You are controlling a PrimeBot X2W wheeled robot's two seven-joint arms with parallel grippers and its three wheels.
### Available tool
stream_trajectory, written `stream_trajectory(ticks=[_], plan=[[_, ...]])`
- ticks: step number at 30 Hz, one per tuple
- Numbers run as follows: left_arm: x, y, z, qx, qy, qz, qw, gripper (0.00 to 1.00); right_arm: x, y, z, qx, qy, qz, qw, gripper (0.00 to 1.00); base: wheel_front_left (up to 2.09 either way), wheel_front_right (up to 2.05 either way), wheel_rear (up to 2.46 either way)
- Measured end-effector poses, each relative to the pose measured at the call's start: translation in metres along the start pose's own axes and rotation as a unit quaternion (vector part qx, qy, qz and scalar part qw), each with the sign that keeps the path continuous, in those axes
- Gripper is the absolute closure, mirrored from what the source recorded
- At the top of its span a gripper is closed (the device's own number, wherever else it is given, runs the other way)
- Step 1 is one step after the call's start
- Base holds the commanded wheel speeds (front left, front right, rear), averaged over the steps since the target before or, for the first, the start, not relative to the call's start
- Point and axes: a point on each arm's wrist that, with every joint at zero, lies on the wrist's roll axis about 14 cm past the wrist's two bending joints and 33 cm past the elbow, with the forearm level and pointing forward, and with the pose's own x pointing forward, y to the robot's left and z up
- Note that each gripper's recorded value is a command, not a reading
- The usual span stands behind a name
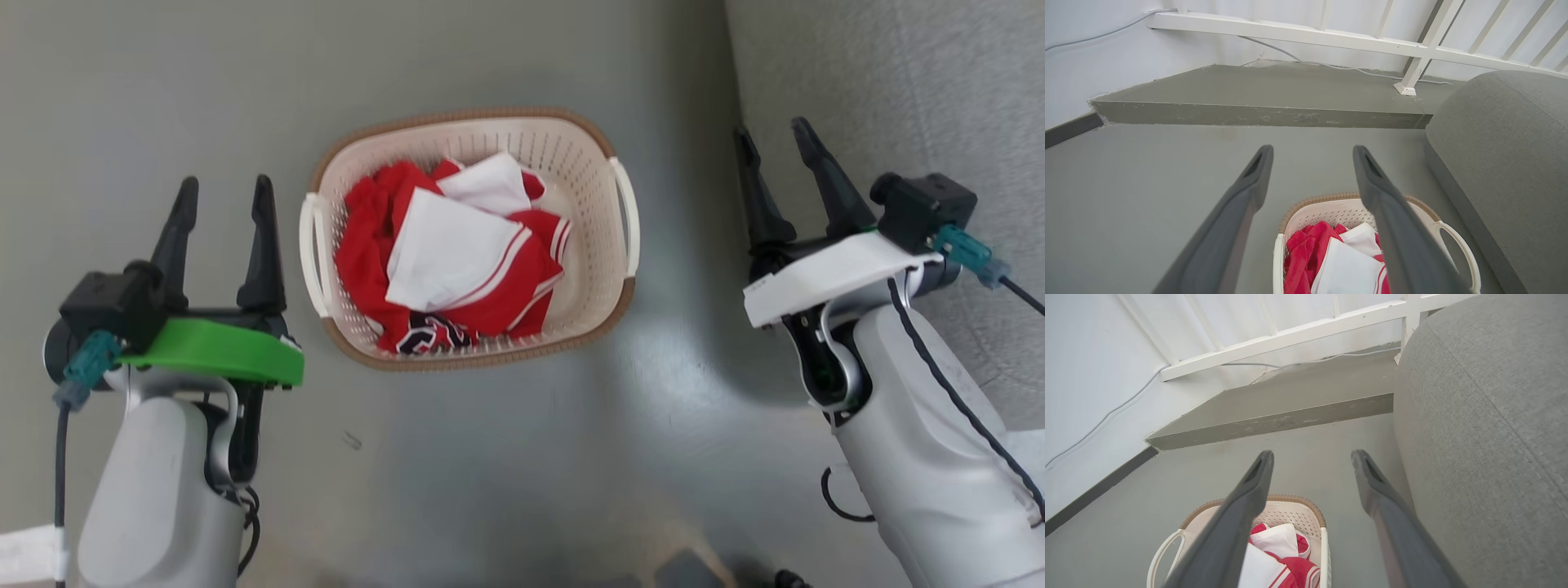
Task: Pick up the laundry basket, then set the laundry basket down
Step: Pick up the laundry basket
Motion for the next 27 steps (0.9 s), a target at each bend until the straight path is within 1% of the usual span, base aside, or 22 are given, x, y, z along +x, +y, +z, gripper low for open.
stream_trajectory(ticks=[6, 13, 19, 27], plan=[[0.012, 0.013, -0.03, -0.001, 0.036, 0.011, 0.999, 0.0, 0.015, -0.001, -0.028, 0.006, 0.034, 0.004, 0.999, 0.0, 0.0, 0.0, 0.0], [0.022, 0.028, -0.068, -0.01, 0.085, 0.025, 0.996, 0.0, 0.031, -0.01, -0.059, 0.006, 0.072, 0.0, 0.997, 0.0, 0.0, 0.0, 0.0], [0.032, 0.039, -0.091, -0.017, 0.108, 0.035, 0.993, 0.0, 0.041, -0.015, -0.091, 0.007, 0.117, 0.001, 0.993, 0.0, 0.0, 0.0, 0.0], [0.037, 0.055, -0.124, -0.019, 0.146, 0.05, 0.988, 0.0, 0.054, -0.016, -0.125, 0.015, 0.155, 0.005, 0.988, 0.0, 0.0, 0.0, 0.0]])
